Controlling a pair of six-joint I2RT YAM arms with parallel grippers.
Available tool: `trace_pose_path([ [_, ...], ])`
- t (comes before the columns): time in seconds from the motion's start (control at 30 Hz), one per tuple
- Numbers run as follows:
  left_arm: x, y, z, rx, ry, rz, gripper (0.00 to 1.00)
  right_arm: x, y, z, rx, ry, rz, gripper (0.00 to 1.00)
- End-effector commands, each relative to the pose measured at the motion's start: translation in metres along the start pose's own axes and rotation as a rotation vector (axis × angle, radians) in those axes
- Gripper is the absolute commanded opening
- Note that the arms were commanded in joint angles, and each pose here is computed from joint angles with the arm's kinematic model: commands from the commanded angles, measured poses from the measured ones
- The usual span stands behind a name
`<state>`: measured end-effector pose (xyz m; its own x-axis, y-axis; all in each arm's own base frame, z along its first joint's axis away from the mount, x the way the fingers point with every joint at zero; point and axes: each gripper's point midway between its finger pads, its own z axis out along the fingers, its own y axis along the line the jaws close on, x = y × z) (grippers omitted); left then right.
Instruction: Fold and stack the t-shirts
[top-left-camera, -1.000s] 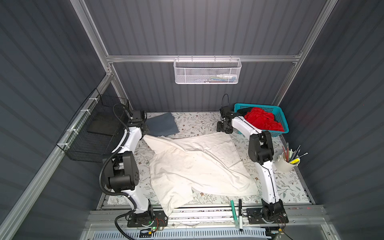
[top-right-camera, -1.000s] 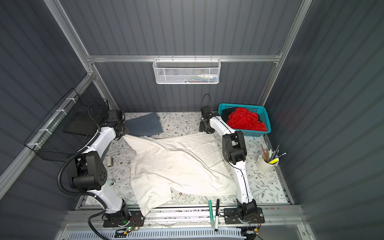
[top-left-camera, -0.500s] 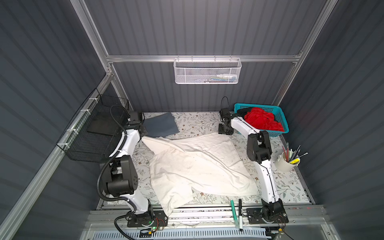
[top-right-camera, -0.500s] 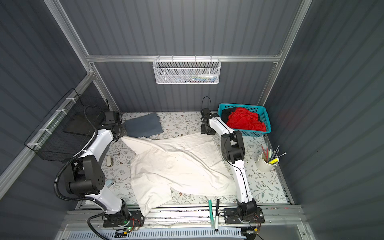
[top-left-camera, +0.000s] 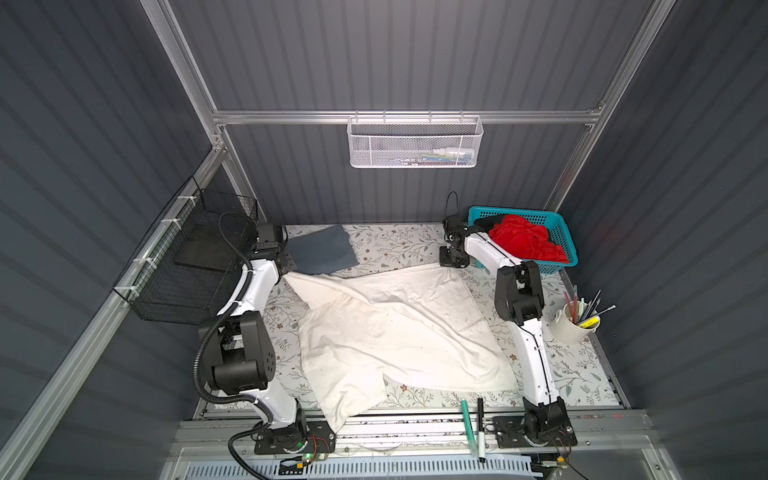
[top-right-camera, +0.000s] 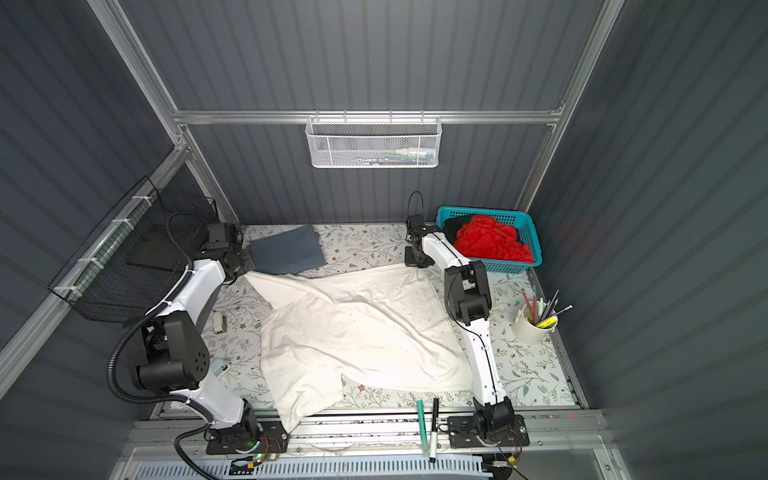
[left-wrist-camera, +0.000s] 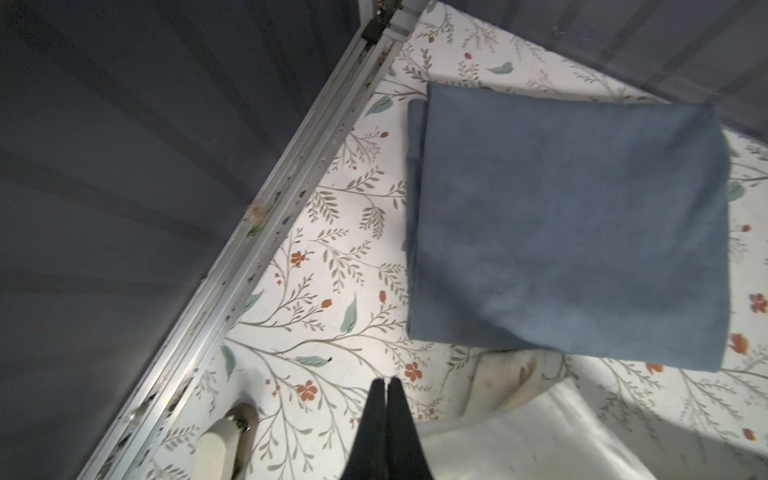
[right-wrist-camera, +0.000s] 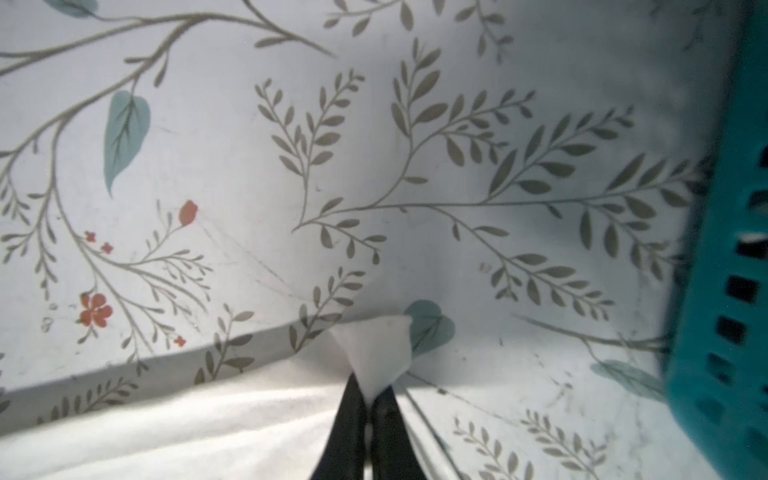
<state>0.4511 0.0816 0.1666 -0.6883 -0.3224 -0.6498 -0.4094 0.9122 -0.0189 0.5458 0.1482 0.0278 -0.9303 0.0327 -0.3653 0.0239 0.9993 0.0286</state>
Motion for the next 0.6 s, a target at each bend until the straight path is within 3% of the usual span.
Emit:
trace_pose_path([
  [0.0, -0.028, -0.025, 0.010, 0.156, -0.044, 0.017, 0.00, -0.026, -0.010, -0.040, 0.015, -0.099, -0.034, 0.05],
  [0.27, -0.106, -0.081, 0.001, 0.377, -0.180, 0.029, 0.00, -0.044, -0.038, -0.073, 0.021, -0.168, 0.008, 0.02],
  [0.57, -0.147, -0.113, 0.004, 0.411, -0.245, 0.064, 0.00, -0.059, -0.037, -0.092, -0.047, -0.251, 0.003, 0.03],
])
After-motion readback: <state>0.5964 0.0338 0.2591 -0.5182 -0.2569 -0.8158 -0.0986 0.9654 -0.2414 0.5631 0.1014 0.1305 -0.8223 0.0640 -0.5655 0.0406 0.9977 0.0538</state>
